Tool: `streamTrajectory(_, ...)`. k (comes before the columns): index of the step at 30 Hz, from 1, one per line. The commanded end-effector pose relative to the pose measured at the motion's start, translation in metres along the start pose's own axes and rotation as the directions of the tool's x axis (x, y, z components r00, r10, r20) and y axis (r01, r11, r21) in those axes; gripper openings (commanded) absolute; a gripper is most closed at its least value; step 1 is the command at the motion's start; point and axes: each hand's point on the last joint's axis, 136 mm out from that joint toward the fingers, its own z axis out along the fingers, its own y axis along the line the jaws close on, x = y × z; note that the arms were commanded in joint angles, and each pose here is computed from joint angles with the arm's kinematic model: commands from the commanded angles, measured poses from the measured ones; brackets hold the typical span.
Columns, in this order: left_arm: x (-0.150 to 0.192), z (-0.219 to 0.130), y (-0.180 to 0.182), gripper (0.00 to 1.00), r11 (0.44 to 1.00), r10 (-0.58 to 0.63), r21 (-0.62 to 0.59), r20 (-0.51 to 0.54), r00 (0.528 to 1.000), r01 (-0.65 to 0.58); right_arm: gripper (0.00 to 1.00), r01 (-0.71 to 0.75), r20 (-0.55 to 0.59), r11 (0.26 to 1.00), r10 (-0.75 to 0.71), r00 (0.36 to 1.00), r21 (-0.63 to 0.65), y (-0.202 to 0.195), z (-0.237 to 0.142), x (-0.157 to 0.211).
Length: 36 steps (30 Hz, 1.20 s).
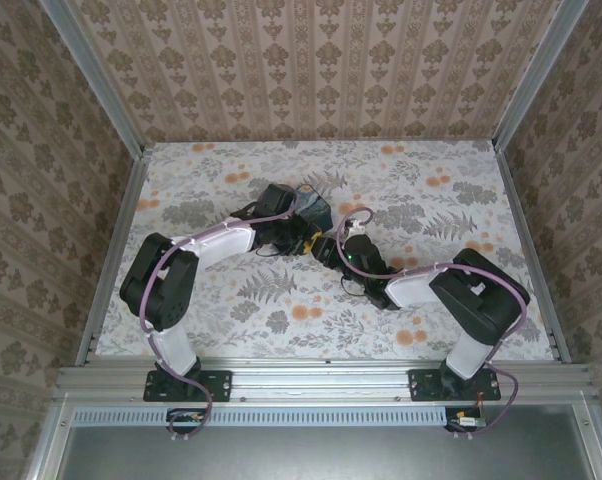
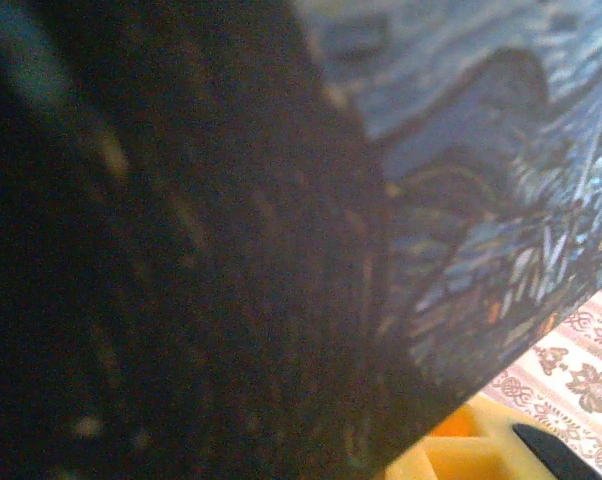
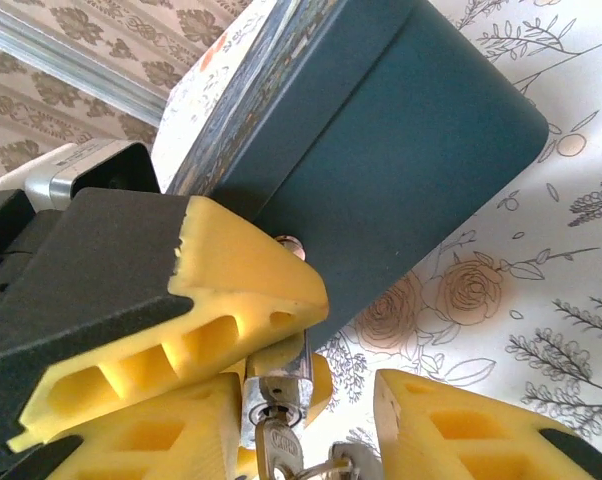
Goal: Unlock a padlock with a key
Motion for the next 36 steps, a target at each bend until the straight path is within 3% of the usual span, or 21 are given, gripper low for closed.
streamTrajectory(1,0.023,-0.001,-0.015,0.0,0.998,-0.015,0.053,-0.092,0.996,0.02,0.37,-0.078,0.097,0.997,0.078,0.992,-0.003,-0.002,0.007,-0.013)
streamTrajectory(7,0.026,-0.006,-0.02,0.0,0.998,-0.002,0.064,-0.09,0.996,0.008,0.11,-0.134,0.146,0.99,0.139,0.979,-0.038,-0.005,0.005,-0.017)
streamTrajectory(10,0.024,-0.01,-0.013,0.0,0.999,0.002,0.044,-0.072,0.997,0.001,0.03,-0.126,0.156,0.991,0.132,0.979,-0.047,-0.005,0.0,-0.02)
streamTrajectory(11,0.023,-0.012,-0.01,0.0,0.999,0.004,0.034,-0.068,0.998,-0.002,0.02,-0.116,0.153,0.992,0.121,0.981,-0.04,-0.005,-0.001,-0.02)
streamTrajectory(13,0.021,-0.017,-0.004,0.13,1.0,0.007,0.019,-0.056,0.998,-0.006,0.02,-0.083,0.136,0.996,0.084,0.987,-0.01,-0.007,-0.004,-0.019)
streamTrajectory(15,0.019,-0.021,0.003,0.16,1.0,0.007,0.008,-0.042,0.999,-0.007,0.02,-0.059,0.126,0.998,0.057,0.99,0.015,-0.013,-0.005,-0.018)
streamTrajectory(25,0.011,-0.058,0.01,0.54,0.999,0.045,-0.011,0.038,0.998,-0.044,0.02,-0.072,0.112,0.997,0.068,0.991,0.032,-0.037,-0.004,-0.016)
streamTrajectory(31,0.002,-0.077,0.014,0.58,0.997,0.079,-0.031,0.085,0.993,-0.077,0.01,-0.055,0.108,0.998,0.056,0.993,-0.012,-0.028,-0.005,-0.02)
streamTrajectory(36,-0.027,-0.104,0.021,0.64,0.954,0.275,-0.17,0.171,0.946,-0.246,0.01,-0.013,0.078,0.996,0.019,0.997,-0.086,-0.012,-0.018,-0.03)
